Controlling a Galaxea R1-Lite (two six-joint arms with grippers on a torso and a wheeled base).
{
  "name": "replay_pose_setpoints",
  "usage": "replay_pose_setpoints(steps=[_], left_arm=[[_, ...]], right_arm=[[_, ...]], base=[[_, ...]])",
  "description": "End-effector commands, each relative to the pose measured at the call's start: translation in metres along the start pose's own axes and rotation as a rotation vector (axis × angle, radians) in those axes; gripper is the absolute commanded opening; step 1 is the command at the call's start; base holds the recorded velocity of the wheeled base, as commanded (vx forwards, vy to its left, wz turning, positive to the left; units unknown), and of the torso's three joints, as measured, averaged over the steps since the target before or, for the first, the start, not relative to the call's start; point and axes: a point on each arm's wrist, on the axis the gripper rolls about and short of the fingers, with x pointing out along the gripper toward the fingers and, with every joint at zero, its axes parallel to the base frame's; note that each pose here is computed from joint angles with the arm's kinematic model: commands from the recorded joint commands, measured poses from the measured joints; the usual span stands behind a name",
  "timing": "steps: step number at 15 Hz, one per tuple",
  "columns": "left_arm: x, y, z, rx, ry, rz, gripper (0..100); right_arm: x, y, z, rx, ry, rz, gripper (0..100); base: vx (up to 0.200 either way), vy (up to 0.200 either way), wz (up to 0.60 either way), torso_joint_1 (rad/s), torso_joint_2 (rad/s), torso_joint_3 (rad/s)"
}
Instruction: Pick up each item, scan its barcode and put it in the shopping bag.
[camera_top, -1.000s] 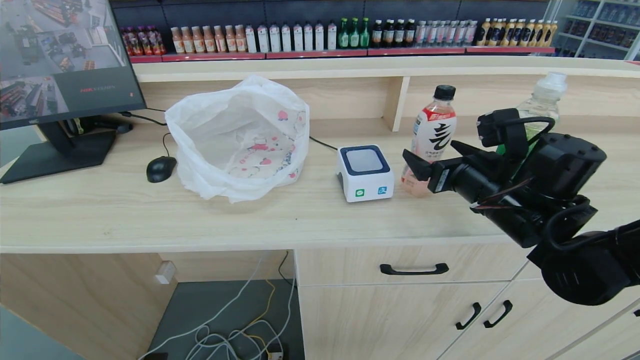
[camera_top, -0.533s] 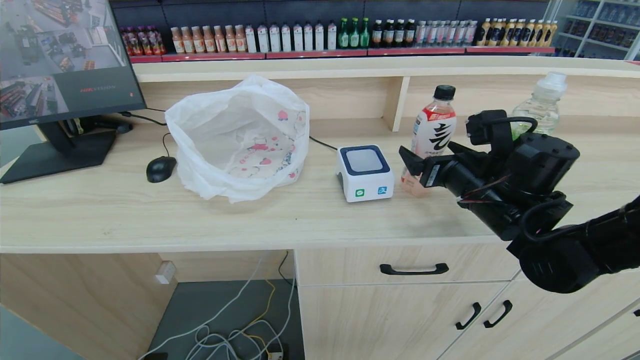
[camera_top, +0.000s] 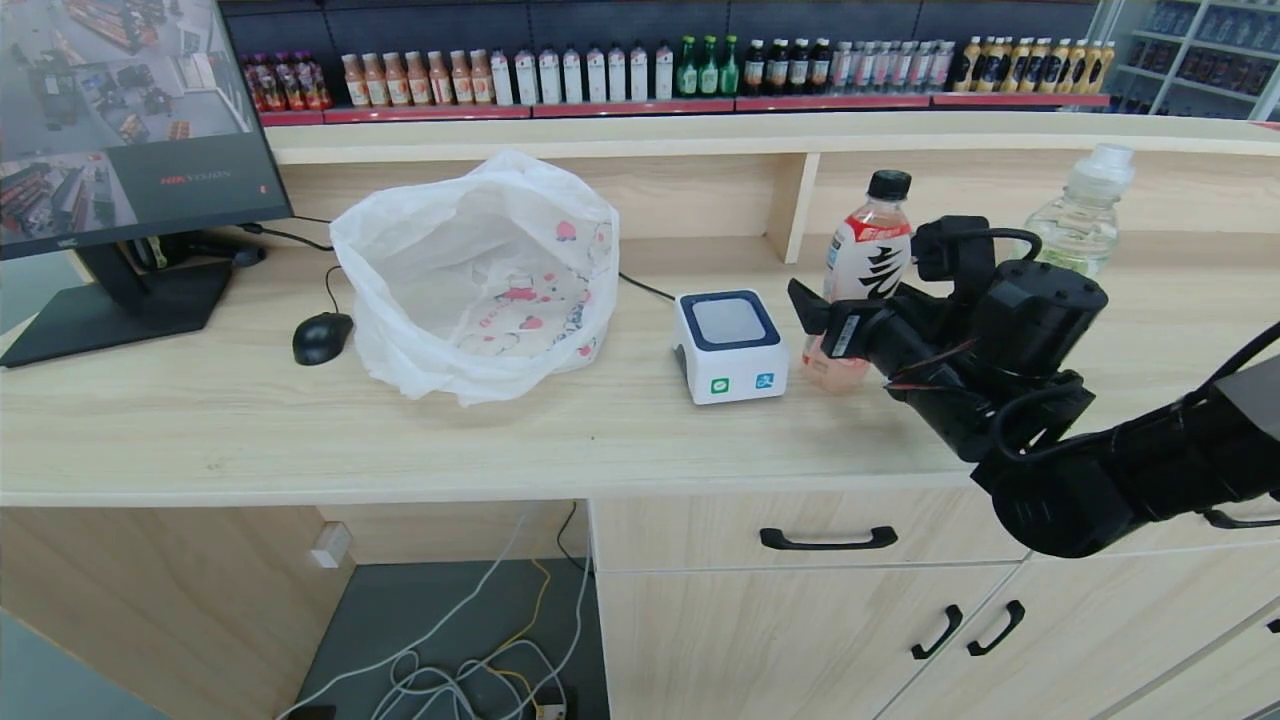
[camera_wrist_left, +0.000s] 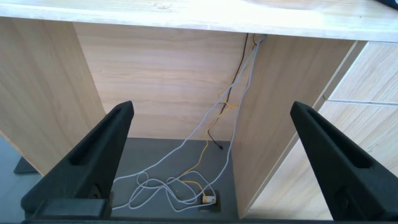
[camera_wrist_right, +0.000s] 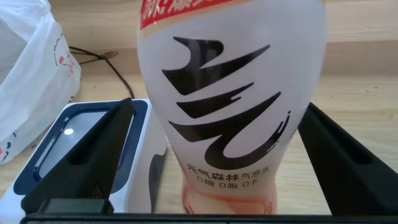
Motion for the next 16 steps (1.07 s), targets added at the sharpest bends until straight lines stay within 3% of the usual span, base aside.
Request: replay_pose_setpoints(steps=[1,8,9,16], left_arm=[[0.0000,0.0000,0.0000,0.000,0.000,0.000,100],[0.0000,0.0000,0.0000,0.000,0.000,0.000,100],[0.0000,0.0000,0.0000,0.000,0.000,0.000,100],[0.0000,0.0000,0.0000,0.000,0.000,0.000,100]], right_arm=[[0.0028,0.0004,-0.0045,-0.001,0.007,0.000,100],[0.0051,-0.0015,-0.0062,0.001,-0.001,-0.002,100],[0.0053,-0.0015,-0.0068,0.000,0.001,-0.001,0],[0.0023,-0.0023,-0.0007,0.033,-0.026,0.008,0]], base=[[0.000,0.000,0.00,0.000,0.00,0.000],[0.000,0.000,0.00,0.000,0.00,0.000],[0.000,0.000,0.00,0.000,0.00,0.000],[0.000,0.000,0.00,0.000,0.00,0.000]])
